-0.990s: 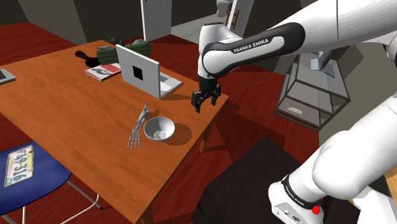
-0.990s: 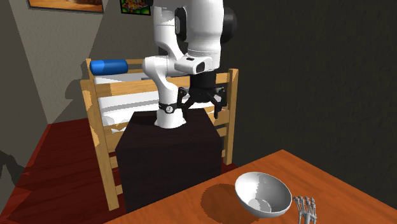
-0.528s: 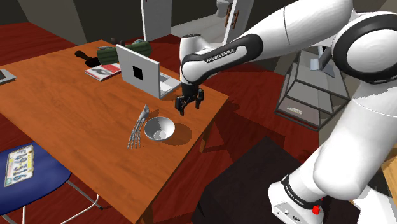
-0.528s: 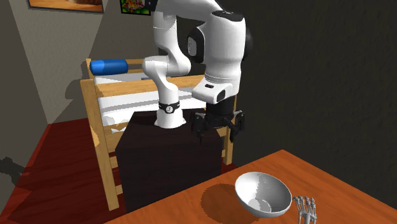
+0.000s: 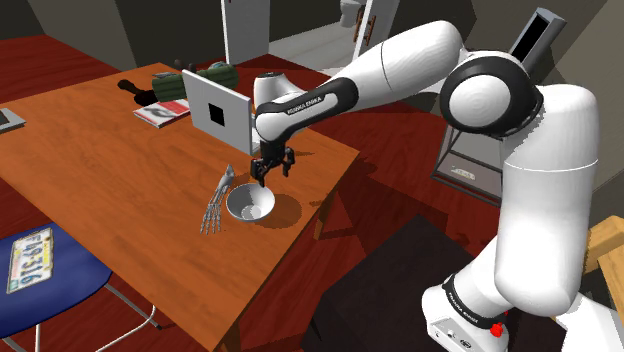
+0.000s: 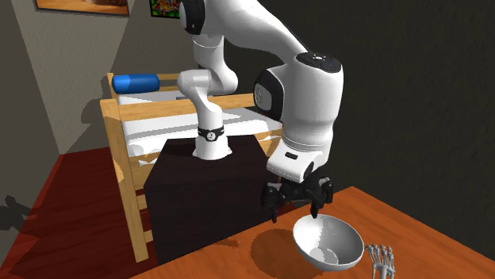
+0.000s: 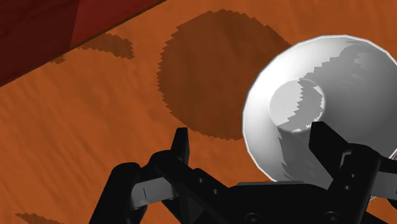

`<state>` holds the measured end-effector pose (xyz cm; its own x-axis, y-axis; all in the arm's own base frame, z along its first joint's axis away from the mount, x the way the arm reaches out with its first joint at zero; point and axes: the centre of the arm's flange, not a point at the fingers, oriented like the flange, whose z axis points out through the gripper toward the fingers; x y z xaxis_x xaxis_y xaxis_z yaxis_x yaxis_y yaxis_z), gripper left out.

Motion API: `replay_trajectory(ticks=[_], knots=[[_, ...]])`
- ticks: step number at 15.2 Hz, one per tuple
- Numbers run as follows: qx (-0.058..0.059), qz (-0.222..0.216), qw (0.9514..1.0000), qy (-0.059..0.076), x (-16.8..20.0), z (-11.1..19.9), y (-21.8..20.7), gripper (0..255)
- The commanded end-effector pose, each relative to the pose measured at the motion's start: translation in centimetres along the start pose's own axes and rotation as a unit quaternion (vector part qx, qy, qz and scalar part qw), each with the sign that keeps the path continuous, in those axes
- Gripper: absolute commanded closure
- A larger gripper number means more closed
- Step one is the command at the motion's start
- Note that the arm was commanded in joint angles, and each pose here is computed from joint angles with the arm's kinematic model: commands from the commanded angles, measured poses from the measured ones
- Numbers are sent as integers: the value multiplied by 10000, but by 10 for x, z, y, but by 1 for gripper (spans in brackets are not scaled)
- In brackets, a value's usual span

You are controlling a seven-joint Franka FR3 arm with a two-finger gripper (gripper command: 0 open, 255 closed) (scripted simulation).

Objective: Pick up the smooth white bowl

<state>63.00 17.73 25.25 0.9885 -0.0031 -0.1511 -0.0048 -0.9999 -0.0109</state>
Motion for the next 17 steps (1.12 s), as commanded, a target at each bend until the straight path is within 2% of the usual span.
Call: replay_trajectory(ticks=[1,9,10,17], knots=[[4,-2,10000,1,8,10,-7,0],[4,-2,10000,1,14,45,-6,0],[3,-2,10000,1,13,45,-7,255],[3,-2,10000,1,13,44,-6,255]])
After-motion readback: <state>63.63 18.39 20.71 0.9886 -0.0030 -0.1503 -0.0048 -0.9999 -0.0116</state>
